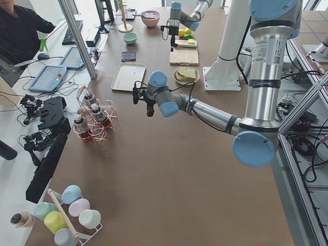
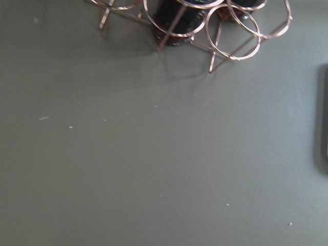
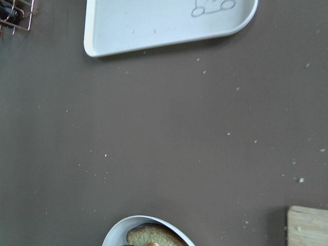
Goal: Make sandwich and place on tray
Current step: 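Open the right gripper and withdraw it toward the pink bowl, then lower the left gripper to the plate rim and grasp the plate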
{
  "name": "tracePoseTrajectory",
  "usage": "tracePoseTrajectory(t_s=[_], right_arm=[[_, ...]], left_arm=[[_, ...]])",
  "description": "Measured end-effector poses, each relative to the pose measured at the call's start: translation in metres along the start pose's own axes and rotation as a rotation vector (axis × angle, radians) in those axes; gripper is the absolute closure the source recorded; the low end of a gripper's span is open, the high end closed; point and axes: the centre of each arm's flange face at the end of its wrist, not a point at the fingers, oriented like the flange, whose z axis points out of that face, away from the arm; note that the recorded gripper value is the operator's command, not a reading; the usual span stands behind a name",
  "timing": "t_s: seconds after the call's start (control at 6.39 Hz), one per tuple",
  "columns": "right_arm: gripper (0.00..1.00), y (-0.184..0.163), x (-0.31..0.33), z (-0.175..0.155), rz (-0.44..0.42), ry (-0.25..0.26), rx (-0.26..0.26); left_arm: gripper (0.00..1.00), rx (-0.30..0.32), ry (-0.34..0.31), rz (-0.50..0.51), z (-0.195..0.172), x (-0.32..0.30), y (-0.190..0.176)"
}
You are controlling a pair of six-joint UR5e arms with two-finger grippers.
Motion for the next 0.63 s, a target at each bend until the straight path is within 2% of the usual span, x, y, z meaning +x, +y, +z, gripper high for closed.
tracePoseTrajectory(t_s=[0.31, 0.63], right_arm=[[0.0, -0.049, 0.043, -0.063, 0.062, 0.019, -0.011], [0.0, -0.069, 0.068, -0.105, 0.104, 0.02, -0.013]], left_arm=[[0.02, 0.01, 0.044, -0.037, 0.038, 0.068, 0.052], [0.05, -0.005, 0.07, -0.063, 0.06, 0.103, 0.119]])
